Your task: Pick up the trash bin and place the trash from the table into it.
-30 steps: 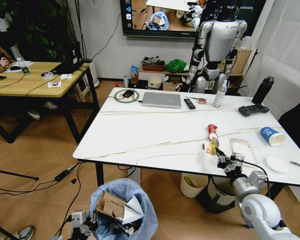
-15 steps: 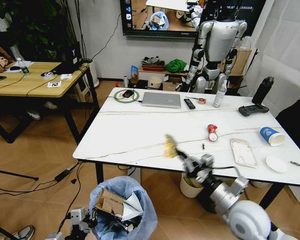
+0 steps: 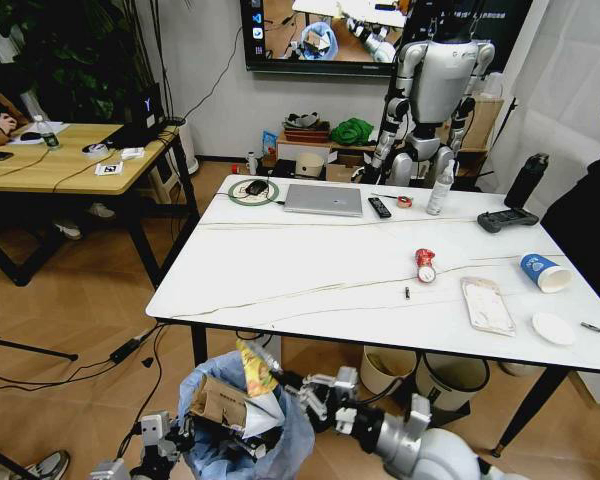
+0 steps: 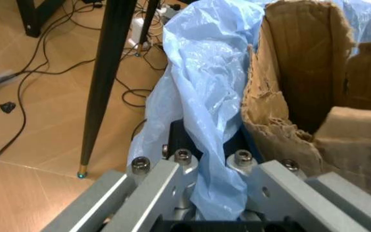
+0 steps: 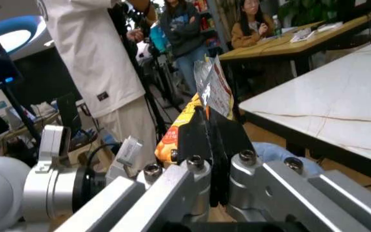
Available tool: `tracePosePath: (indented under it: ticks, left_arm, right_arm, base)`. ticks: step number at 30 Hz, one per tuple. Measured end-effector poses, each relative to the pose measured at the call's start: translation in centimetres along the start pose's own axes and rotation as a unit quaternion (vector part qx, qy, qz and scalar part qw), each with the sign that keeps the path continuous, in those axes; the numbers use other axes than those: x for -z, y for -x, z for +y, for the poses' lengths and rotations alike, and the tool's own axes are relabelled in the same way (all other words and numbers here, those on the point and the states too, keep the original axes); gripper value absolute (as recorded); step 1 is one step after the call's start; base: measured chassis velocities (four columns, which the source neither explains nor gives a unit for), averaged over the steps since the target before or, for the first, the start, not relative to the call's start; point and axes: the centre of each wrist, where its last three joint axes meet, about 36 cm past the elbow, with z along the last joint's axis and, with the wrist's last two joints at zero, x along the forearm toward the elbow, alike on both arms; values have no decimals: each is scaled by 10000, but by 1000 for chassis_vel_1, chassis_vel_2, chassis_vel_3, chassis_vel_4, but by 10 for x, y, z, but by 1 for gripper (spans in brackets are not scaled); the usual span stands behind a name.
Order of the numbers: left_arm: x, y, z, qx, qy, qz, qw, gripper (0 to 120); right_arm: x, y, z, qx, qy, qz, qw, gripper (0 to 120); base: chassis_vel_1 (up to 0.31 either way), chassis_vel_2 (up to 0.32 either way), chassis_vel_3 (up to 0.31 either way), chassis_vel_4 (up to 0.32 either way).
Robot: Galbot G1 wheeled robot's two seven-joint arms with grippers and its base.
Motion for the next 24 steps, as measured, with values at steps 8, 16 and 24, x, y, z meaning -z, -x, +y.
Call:
tracePosePath:
  ticks: [8,16,24]
  left_arm:
    - [-3,1,-2,-26,-47,39,10000,0]
    - [-2,-3,-5,-42,-55,37,10000,0]
    - [1,-7,-7,-59,-20,24,10000,0]
  right_arm:
    - [-9,12,-11,73,-15,99,9999,0]
    - [-35,15,-22,83,-74,397,9991,0]
    - [-43,3,-21,52,-165,497,9986,7]
  base:
    - [0,0,0,0]
    - [0,0,0,0]
    - [0,0,0,0]
